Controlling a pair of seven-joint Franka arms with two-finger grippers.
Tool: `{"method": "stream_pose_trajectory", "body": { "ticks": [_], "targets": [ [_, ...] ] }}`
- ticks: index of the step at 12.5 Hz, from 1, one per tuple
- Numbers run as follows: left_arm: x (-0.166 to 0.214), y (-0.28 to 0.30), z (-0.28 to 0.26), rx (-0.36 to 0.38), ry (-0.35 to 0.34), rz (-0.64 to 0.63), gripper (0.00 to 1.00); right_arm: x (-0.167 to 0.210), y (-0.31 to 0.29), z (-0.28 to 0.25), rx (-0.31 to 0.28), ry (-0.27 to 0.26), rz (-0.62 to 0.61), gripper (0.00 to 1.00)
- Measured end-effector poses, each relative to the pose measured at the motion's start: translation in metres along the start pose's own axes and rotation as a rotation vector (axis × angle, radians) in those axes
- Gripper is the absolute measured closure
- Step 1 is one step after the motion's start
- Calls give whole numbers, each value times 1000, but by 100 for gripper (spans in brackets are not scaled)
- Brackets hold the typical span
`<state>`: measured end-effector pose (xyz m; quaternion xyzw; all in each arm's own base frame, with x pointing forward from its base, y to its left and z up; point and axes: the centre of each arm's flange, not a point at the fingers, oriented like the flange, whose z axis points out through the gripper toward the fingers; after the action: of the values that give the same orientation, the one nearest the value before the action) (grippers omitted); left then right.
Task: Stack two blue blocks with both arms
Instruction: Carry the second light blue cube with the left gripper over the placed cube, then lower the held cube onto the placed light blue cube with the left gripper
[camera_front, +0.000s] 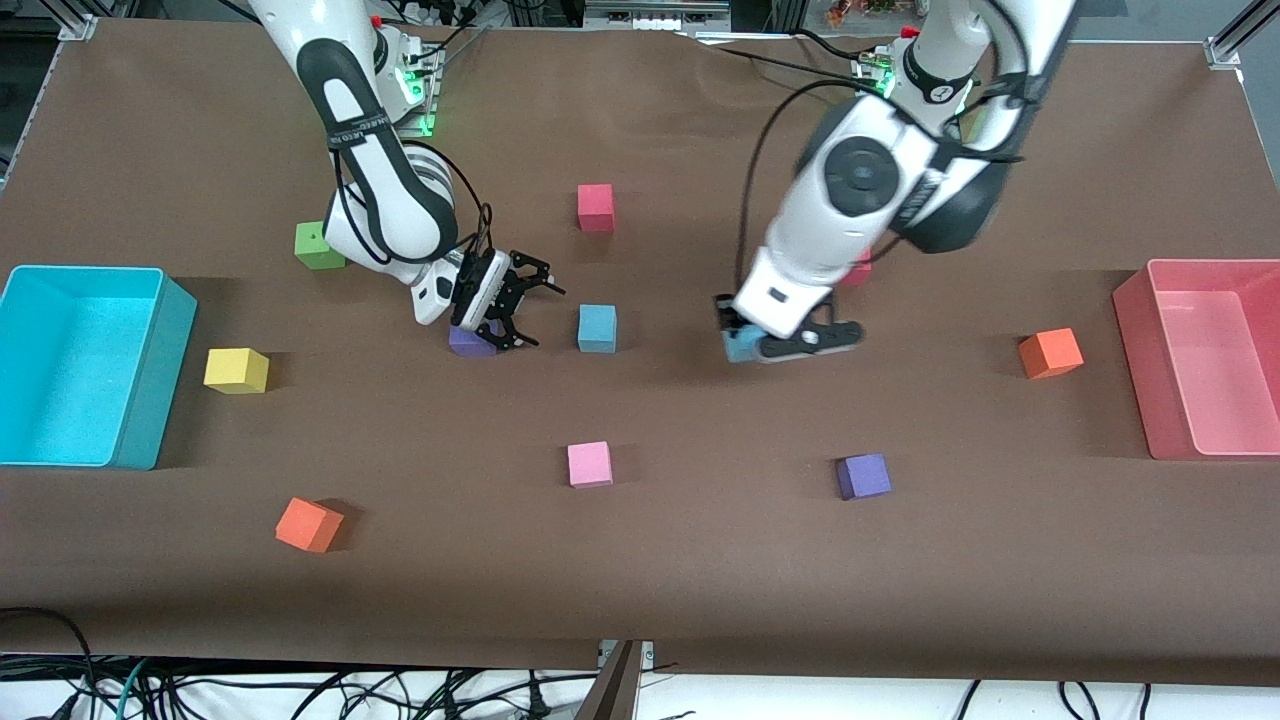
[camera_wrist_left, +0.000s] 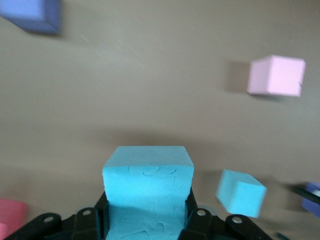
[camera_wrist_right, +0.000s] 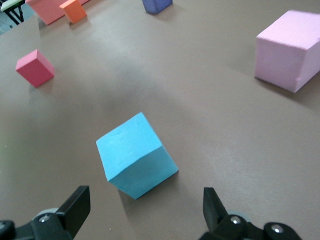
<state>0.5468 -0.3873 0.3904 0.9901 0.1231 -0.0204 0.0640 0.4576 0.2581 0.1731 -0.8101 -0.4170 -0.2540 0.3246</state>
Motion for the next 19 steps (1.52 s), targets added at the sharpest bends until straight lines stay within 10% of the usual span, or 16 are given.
{"method": "stream_pose_trajectory", "body": {
  "ticks": [7, 19],
  "targets": [
    [-63, 117, 69, 1, -5, -49, 43, -3, -6, 34, 30, -18, -83, 0],
    [-75, 150, 126, 32, 18, -59, 43, -11, -19, 49, 52, -43, -123, 0]
  ]
}}
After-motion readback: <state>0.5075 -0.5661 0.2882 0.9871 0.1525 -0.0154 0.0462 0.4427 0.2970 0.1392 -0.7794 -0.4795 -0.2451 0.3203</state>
